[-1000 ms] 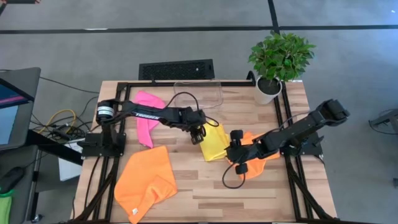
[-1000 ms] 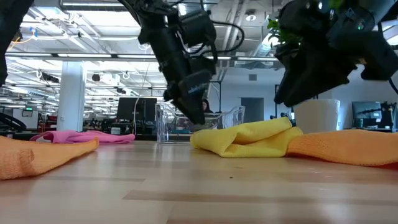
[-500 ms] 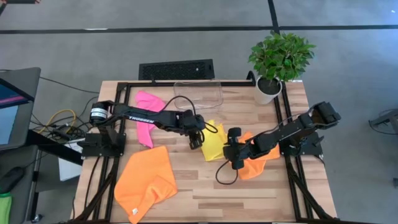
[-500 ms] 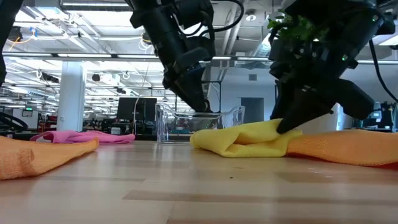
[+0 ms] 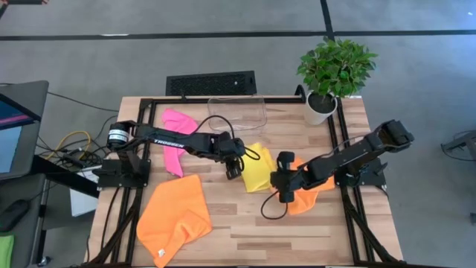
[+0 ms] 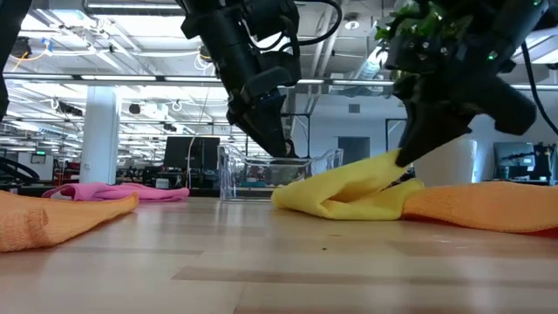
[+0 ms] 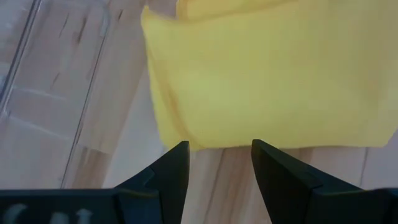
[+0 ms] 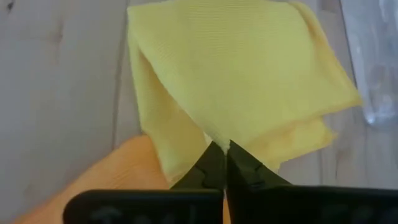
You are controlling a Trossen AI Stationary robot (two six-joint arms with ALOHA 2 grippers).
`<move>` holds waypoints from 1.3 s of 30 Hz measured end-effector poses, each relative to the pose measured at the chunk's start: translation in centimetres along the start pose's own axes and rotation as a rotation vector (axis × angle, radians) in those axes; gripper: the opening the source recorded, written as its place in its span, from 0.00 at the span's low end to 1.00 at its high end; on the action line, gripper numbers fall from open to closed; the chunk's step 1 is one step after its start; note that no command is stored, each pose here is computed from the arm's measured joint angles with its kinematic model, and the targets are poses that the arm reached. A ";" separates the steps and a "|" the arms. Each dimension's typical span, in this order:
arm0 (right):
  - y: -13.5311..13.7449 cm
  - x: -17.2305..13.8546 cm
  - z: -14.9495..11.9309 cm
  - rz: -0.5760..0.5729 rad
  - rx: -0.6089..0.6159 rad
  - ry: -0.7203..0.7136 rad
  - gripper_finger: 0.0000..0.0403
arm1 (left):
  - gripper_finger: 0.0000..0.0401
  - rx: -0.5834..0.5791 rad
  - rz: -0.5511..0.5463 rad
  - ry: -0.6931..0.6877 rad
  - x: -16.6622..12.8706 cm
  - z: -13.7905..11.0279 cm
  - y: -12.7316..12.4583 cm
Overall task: Fold microfiber towels
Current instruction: Fold the yellow towel, then put the folded yellow towel into the transparent bin
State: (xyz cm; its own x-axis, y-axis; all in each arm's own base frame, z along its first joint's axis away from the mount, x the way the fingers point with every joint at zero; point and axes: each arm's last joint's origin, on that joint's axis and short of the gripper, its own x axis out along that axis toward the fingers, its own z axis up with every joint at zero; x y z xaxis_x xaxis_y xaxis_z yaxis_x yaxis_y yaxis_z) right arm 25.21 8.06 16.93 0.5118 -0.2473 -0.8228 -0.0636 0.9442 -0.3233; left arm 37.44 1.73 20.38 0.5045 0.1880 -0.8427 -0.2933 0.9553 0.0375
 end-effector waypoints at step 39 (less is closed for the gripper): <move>0.4 -1.3 1.2 0.069 0.018 -0.001 0.56 | 0.42 -0.242 -0.094 0.089 0.8 -1.3 0.2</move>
State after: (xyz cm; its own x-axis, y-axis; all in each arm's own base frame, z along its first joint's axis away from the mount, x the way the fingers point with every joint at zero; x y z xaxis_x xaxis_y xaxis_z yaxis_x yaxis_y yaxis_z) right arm 25.59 9.06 18.43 0.5078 -0.1814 -0.8422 -0.0829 0.9628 -0.2573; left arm 36.76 1.82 19.05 0.4687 0.0706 -0.8805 -0.4394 0.8833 -0.1631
